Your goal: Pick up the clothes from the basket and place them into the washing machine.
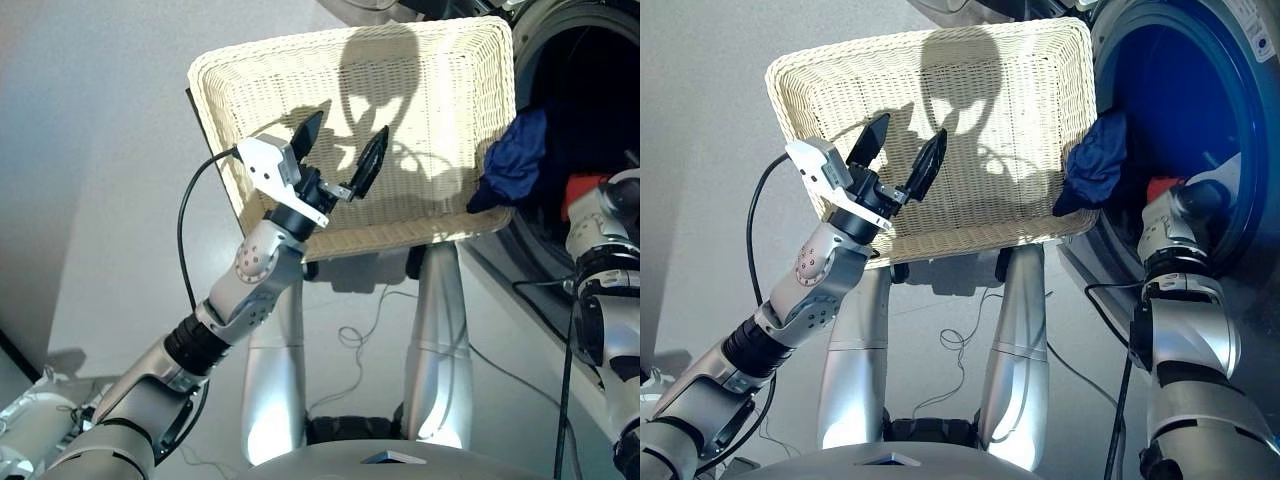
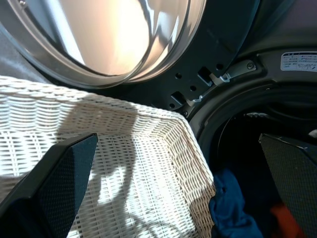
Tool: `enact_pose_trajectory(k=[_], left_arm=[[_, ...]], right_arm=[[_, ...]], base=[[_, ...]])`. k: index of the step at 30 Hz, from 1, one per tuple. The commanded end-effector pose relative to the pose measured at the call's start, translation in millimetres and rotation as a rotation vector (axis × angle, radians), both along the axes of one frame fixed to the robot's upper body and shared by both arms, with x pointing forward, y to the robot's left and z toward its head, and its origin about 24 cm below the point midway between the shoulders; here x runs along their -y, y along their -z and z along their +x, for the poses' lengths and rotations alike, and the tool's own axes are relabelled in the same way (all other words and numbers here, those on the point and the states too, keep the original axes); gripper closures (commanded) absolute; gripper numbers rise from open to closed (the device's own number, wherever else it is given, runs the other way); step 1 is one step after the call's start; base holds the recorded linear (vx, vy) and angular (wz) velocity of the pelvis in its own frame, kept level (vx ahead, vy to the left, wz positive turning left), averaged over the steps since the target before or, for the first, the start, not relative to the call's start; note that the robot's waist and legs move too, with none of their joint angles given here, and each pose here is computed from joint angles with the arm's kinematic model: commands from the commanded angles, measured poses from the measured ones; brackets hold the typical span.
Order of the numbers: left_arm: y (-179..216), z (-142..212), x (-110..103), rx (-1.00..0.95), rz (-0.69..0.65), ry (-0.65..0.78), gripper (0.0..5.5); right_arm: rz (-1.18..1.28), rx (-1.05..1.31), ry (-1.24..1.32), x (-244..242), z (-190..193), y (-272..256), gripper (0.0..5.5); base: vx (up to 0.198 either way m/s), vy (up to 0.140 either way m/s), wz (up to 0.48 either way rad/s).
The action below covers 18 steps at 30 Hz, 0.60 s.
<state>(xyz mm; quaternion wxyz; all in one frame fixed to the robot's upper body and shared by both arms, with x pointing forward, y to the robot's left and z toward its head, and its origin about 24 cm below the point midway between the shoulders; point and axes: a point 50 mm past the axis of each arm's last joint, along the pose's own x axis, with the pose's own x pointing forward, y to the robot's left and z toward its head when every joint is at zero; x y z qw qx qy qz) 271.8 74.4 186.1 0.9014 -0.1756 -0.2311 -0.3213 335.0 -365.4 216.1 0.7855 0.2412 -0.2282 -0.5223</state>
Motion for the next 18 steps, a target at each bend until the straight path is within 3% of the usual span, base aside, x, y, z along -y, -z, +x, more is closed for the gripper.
enact_pose_trajectory(k=[1,12,13,14,18], left_arm=[[-25,-23,3,0.120,-0.124,0.093,0.00],[-22,-23,-1,0.099,-0.115,0.117,0.00],[-21,-23,-1,0.101,-0.111,0.121,0.00],[-21,-23,-1,0.101,-0.108,0.119,0.00],[-21,-24,1,0.105,-0.108,0.136,0.00]], right_arm=[[-0.116,0.403,0.183,42,-54,-99,5.50],[-0.004,0.654,0.081,42,-56,-104,5.50],[-0.012,0.655,0.066,40,-54,-105,3.34],[-0.013,0.649,0.056,39,-52,-103,0.00],[-0.013,0.613,0.013,32,-42,-95,0.00]], base=[[0.000,0.000,0.000],[0.000,0.000,0.000],[0.000,0.000,0.000],[0.000,0.000,0.000],[0.000,0.000,0.000]])
